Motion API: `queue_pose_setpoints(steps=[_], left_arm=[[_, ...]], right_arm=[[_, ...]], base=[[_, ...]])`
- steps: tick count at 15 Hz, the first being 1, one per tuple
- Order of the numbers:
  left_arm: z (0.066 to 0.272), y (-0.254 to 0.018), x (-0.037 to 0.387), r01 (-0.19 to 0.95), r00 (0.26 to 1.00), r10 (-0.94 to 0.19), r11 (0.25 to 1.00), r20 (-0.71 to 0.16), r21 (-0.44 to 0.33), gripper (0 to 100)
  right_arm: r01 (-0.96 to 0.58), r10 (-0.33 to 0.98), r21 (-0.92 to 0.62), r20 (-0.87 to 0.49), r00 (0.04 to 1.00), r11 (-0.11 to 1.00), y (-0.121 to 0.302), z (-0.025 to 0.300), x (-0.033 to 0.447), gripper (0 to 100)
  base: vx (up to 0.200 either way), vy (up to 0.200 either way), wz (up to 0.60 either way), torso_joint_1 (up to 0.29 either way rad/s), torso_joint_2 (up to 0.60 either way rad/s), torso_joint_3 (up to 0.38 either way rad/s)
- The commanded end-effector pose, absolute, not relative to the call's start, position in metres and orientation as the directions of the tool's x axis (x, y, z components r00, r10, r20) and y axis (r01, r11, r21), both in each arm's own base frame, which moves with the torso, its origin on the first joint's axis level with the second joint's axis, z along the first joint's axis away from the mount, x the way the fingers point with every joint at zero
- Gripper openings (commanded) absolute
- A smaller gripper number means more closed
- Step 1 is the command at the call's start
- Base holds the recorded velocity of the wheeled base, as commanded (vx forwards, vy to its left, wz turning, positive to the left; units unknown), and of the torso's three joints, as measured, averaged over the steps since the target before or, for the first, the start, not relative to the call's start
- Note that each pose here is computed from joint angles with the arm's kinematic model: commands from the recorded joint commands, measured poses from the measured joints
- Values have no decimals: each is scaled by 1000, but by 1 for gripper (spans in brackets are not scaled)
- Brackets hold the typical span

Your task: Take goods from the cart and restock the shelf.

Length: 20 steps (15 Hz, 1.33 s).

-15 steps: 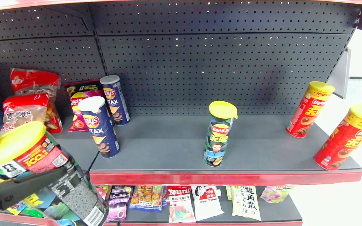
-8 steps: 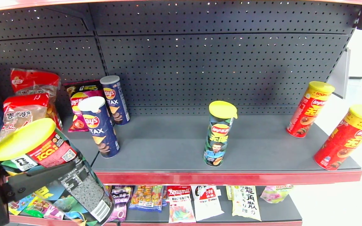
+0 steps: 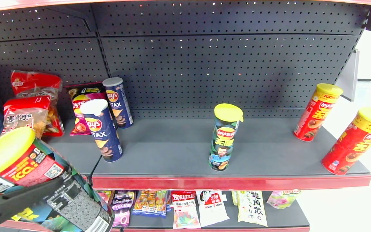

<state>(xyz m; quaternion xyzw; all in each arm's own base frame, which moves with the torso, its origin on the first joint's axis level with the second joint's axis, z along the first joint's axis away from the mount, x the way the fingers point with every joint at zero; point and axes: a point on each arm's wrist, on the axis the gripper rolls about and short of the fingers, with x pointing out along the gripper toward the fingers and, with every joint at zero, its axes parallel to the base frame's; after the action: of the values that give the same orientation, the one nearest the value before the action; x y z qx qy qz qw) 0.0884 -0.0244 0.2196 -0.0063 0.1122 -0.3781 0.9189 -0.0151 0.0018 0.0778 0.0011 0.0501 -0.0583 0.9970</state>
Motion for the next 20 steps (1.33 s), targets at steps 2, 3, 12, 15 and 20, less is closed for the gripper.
queue_pose_setpoints(steps=[2, 3, 12, 15, 20], left_arm=[[216, -26, 93, 722, 651, -728, 682, -215, -121, 0], [215, -27, 98, 727, 638, -735, 673, -228, -137, 0], [189, -53, 177, 800, 560, -772, 598, -302, -44, 0], [192, -64, 188, 825, 528, -795, 563, -299, -41, 0], [196, -67, 199, 826, 529, -796, 563, -295, -38, 0]], right_arm=[[112, -113, -9, -101, 988, 994, 2, 78, -15, 100], [112, -113, -9, -101, 988, 994, 2, 78, -15, 100], [112, -113, -10, -100, 989, 994, 2, 78, -15, 100], [114, -114, -10, -100, 988, 993, 2, 78, -15, 100], [112, -113, -10, -100, 989, 994, 2, 78, -15, 100]], base=[[0, 0, 0, 0, 0, 0], [0, 0, 0, 0, 0, 0], [0, 0, 0, 0, 0, 0], [0, 0, 0, 0, 0, 0], [0, 0, -120, 1, 0, 0]])
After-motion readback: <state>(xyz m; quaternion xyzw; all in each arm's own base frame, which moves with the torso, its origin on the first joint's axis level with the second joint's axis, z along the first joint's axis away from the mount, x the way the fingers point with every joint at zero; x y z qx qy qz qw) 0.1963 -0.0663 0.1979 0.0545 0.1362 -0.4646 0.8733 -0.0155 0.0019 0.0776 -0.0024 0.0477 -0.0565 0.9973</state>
